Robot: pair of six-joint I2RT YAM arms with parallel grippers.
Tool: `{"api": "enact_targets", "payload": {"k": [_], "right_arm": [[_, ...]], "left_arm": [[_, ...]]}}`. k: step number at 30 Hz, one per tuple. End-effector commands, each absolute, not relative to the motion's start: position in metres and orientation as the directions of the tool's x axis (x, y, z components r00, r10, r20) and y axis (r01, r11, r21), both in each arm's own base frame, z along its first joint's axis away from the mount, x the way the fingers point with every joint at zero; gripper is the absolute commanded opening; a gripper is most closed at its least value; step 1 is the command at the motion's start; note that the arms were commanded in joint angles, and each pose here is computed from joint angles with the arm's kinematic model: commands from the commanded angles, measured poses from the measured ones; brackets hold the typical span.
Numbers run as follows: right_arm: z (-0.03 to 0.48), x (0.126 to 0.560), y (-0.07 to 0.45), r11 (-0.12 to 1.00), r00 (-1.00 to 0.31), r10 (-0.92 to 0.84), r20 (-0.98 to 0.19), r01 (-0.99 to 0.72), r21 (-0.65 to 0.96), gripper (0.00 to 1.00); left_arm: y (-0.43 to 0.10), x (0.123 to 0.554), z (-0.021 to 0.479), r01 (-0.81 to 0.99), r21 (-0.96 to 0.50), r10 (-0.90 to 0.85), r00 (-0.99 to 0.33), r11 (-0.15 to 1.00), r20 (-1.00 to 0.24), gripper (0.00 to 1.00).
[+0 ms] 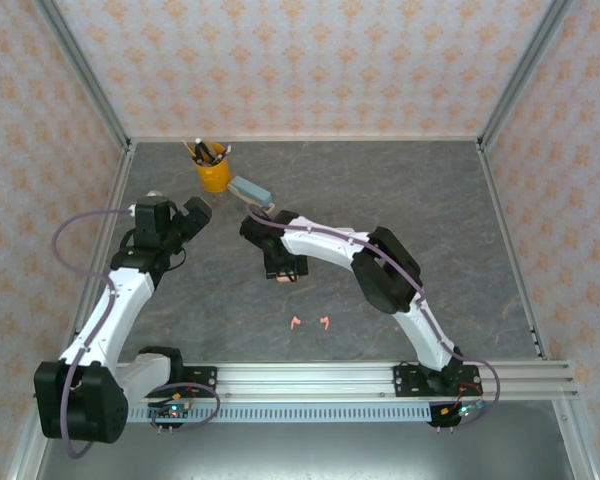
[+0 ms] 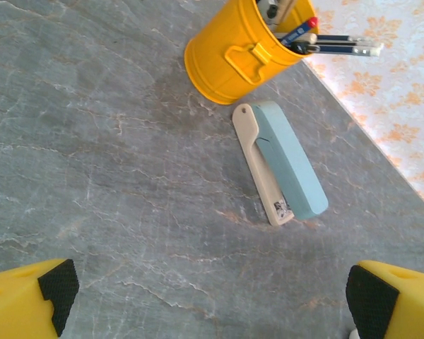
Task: Insert the wireless bluetooth earbuds into the charging case
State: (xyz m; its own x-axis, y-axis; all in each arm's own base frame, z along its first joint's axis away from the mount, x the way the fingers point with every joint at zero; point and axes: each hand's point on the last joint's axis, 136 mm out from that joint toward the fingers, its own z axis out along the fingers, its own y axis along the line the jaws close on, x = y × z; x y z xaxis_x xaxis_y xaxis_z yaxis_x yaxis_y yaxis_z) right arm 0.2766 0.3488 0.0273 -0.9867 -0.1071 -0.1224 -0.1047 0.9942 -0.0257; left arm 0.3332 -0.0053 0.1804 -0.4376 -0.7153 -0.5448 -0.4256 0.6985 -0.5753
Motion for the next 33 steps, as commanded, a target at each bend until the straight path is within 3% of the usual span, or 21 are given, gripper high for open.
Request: {"api": "enact_targets", "payload": {"k": [1,15,33], "right_arm": [[0.017,0.268,0.334,0.987,-0.986,-0.152,-0.07,-0.147,-0.061,0.57],[0.01,0.265,0.323,0.985,-0.992,-0.128,-0.024,-0.124,-0.121,0.75],[-0.004,0.268,0.329,0.998,-1.0,-0.013,-0.002,-0.013,-0.067,0.75]], "left_arm": [[-0.012,0.322,0.174,-0.421,-0.567,-0.705,-0.467,0.708,-0.533,1.0],[-0.019,0.297,0.152,-0.44,-0.558,-0.71,-0.476,0.704,-0.52,1.0],[-0.029,0.296,0.133,-0.437,-0.54,-0.693,-0.502,0.719,-0.517,1.0]]}}
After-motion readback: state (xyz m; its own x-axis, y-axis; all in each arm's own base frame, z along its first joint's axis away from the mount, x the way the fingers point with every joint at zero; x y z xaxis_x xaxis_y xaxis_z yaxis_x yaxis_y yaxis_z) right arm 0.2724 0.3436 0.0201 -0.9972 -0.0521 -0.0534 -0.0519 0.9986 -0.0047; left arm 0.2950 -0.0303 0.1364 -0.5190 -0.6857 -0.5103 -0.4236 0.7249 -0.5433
